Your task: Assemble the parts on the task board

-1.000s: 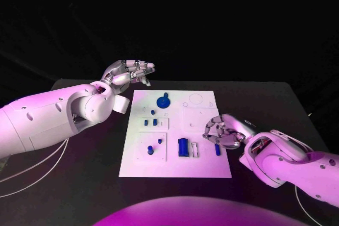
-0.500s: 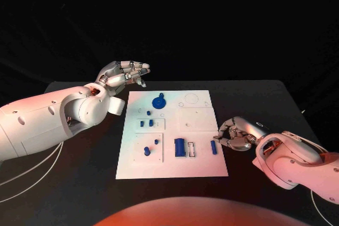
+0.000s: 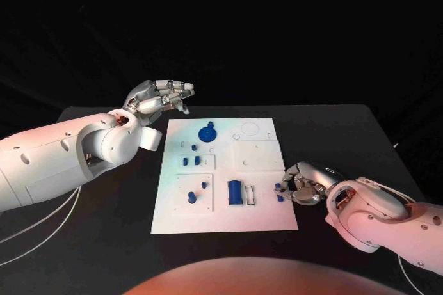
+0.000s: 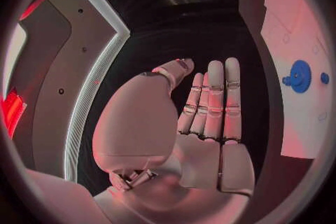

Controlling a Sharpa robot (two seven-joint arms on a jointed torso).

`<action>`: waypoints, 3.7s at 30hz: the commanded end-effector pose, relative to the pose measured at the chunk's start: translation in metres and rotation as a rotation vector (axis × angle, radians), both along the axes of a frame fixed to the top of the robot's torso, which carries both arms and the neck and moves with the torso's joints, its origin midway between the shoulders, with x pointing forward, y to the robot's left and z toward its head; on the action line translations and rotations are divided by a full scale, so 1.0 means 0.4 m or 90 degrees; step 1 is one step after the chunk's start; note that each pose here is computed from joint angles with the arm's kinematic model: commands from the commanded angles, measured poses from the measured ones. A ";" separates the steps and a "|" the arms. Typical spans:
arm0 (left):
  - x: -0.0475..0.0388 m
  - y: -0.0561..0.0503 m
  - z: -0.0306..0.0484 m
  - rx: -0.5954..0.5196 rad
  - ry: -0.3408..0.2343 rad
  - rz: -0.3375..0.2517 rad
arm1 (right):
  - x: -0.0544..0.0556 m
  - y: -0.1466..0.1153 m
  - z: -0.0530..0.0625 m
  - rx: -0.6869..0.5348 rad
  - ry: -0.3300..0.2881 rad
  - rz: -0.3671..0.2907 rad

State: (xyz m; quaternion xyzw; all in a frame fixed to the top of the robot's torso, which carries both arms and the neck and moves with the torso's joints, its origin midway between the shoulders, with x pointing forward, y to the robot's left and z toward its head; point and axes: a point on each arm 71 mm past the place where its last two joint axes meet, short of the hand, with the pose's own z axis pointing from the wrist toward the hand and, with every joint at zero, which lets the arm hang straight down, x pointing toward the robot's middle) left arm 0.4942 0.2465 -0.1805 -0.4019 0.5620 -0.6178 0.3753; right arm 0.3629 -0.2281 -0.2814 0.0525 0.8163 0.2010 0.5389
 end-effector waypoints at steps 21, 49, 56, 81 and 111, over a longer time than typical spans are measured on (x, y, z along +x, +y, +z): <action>-0.001 0.002 0.003 -0.004 -0.002 -0.003 | -0.020 0.026 -0.035 -0.072 0.027 0.047; 0.000 0.001 0.002 -0.004 -0.001 -0.003 | -0.024 0.097 0.033 0.051 -0.027 0.027; 0.000 -0.002 0.002 -0.005 -0.001 -0.005 | -0.022 0.126 0.033 0.086 0.000 0.023; -0.001 -0.005 0.002 -0.005 0.002 -0.010 | -0.009 0.183 -0.021 0.086 0.078 0.030; -0.001 -0.003 0.001 -0.003 0.004 -0.009 | -0.009 0.179 -0.018 0.081 0.063 0.037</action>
